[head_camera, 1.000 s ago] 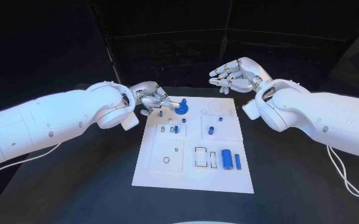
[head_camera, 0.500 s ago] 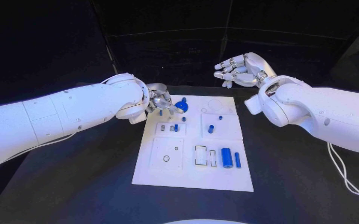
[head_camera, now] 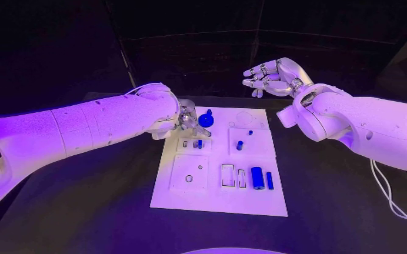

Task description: Assemble the parts on the task board

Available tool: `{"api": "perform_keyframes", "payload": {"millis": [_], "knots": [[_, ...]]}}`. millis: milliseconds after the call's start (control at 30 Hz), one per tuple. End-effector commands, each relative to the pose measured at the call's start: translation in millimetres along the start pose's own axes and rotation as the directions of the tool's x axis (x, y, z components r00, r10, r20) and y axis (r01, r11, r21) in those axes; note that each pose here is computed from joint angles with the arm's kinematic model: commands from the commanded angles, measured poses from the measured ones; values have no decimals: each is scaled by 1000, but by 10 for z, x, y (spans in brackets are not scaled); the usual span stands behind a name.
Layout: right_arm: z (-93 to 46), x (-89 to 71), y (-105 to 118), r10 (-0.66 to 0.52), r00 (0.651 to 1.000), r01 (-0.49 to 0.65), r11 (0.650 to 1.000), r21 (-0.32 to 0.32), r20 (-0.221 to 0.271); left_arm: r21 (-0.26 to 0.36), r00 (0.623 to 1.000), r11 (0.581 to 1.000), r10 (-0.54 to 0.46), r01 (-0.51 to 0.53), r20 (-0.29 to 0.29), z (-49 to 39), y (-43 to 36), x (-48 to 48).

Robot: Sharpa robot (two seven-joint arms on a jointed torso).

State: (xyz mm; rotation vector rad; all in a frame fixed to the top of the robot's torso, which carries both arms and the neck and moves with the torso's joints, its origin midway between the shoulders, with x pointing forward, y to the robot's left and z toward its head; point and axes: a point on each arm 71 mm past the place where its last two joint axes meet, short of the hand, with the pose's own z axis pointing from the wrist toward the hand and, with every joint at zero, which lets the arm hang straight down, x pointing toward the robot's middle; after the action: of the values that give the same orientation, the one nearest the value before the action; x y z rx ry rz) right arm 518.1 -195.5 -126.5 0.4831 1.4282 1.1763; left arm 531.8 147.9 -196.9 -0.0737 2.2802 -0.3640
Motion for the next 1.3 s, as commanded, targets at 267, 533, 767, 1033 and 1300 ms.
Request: {"api": "perform_keyframes", "payload": {"millis": [267, 533, 767, 1033, 1300], "knots": [[18, 22, 30, -14, 1000, 13, 1000, -20, -24, -51, 995, 996, 76, -79, -72, 63, -35, 68], [28, 32, 32, -17, 1000, 17, 1000, -19, -24, -38, 990, 994, 96, -100, -100, 78, -99, 104], [40, 46, 33, -20, 999, 19, 1000, -17, -28, -34, 990, 994, 99, -103, -102, 86, -125, 110], [56, 49, 23, -23, 999, 23, 1000, -12, -26, -31, 989, 994, 100, -104, -108, 85, -136, 118], [67, 53, 18, -32, 999, 32, 999, -7, -25, -30, 987, 995, 87, -92, -131, 88, -155, 139]]}}
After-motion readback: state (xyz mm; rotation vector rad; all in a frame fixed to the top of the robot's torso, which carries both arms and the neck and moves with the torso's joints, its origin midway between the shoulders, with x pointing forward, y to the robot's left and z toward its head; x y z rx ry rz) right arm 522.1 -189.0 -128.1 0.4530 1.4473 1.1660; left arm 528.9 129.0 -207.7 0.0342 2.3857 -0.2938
